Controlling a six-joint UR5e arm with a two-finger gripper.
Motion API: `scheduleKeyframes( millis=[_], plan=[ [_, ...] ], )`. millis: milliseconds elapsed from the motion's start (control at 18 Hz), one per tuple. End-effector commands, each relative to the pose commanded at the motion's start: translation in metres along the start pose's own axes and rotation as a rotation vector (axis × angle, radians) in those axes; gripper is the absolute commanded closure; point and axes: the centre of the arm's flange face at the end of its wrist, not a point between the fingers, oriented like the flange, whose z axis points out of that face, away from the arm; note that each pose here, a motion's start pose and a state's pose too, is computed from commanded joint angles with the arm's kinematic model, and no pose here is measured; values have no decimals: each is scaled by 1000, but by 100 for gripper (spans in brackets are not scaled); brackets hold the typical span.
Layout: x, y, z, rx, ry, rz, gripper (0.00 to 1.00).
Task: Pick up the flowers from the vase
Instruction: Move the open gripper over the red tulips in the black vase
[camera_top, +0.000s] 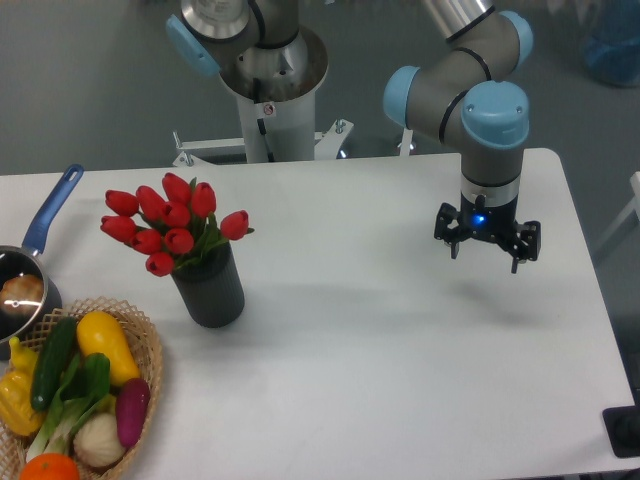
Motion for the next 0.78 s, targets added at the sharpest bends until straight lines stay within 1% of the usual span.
scheduleKeyframes(
  millis=[333,500,611,778],
  plan=[
    [6,-8,-1,16,6,19,0],
    [23,-8,6,40,37,31,0],
    [41,-17,-2,65,47,42,0],
    [59,-24,-23,80,30,70,0]
  ],
)
